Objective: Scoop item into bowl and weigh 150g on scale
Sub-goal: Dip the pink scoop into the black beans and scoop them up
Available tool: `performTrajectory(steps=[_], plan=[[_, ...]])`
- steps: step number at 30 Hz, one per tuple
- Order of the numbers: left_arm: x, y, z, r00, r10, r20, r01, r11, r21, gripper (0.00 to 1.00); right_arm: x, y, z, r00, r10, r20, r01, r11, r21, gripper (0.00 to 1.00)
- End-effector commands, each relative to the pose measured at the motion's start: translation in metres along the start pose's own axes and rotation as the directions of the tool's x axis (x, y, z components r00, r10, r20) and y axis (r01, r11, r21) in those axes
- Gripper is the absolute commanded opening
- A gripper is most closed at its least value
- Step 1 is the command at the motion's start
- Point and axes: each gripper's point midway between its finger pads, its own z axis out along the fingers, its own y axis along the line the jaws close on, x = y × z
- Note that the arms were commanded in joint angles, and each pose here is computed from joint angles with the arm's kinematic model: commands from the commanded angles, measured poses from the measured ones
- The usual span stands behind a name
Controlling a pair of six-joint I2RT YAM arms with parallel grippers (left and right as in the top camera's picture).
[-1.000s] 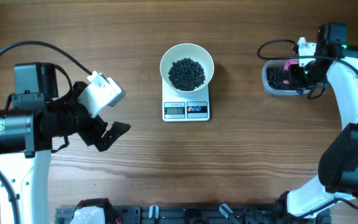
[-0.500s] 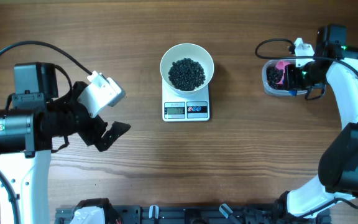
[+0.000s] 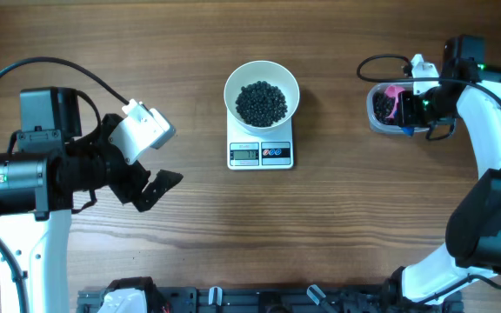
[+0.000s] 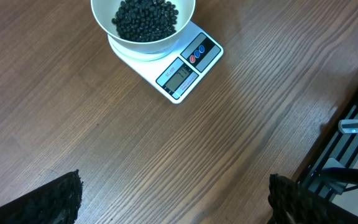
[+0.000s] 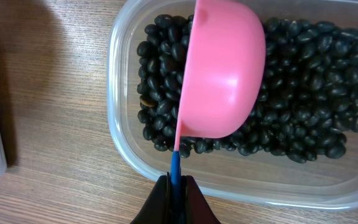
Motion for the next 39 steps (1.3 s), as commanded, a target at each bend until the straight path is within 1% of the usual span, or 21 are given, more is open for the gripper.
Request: performTrajectory(steps=[1, 5, 9, 16, 18, 22, 26, 29, 33, 36, 39], plan=[[0.001, -0.001, 0.002, 1.000, -0.011, -0.007, 0.011, 1.000, 0.007, 1.00, 0.005, 0.009, 0.010, 1.000, 0.020, -0.020, -0.022, 0.996, -0.083, 0.04], [0.001, -0.001, 0.002, 1.000, -0.011, -0.007, 0.011, 1.000, 0.007, 1.00, 0.002, 0.008, 0.003, 0.994, 0.110, 0.009, -0.106, 0.977, -0.185, 0.04], [0.001, -0.001, 0.002, 1.000, -0.011, -0.007, 0.011, 1.000, 0.007, 1.00, 0.001, 0.000, -0.007, 0.983, 0.178, 0.036, -0.161, 0.948, -0.275, 0.04], [0.001, -0.001, 0.002, 1.000, -0.011, -0.007, 0.011, 1.000, 0.007, 1.00, -0.004, -0.010, -0.023, 0.960, 0.268, 0.085, -0.214, 0.893, -0.397, 0.04], [0.001, -0.001, 0.002, 1.000, -0.011, -0.007, 0.011, 1.000, 0.007, 1.00, -0.004, -0.011, -0.029, 0.955, 0.279, 0.102, -0.208, 0.873, -0.442, 0.04], [0.001, -0.001, 0.002, 1.000, -0.011, -0.007, 0.011, 1.000, 0.007, 1.00, 0.006, -0.024, -0.037, 0.941, 0.325, 0.095, -0.246, 0.848, -0.469, 0.04], [0.001, -0.001, 0.002, 1.000, -0.011, -0.007, 0.011, 1.000, 0.007, 1.00, 0.014, -0.016, -0.054, 0.938, 0.331, 0.102, -0.216, 0.788, -0.577, 0.04], [0.001, -0.001, 0.002, 1.000, -0.011, -0.007, 0.011, 1.000, 0.007, 1.00, 0.020, -0.012, -0.057, 0.935, 0.348, 0.067, -0.243, 0.767, -0.594, 0.04], [0.001, -0.001, 0.002, 1.000, -0.011, -0.007, 0.011, 1.000, 0.007, 1.00, 0.017, 0.009, -0.077, 0.932, 0.355, 0.073, -0.218, 0.710, -0.670, 0.04], [0.001, -0.001, 0.002, 1.000, -0.011, -0.007, 0.011, 1.000, 0.007, 1.00, 0.010, 0.025, -0.094, 0.932, 0.343, 0.117, -0.167, 0.693, -0.701, 0.04], [0.001, -0.001, 0.002, 1.000, -0.011, -0.007, 0.011, 1.000, 0.007, 1.00, 0.006, 0.046, -0.108, 0.942, 0.300, 0.154, -0.112, 0.708, -0.698, 0.04]])
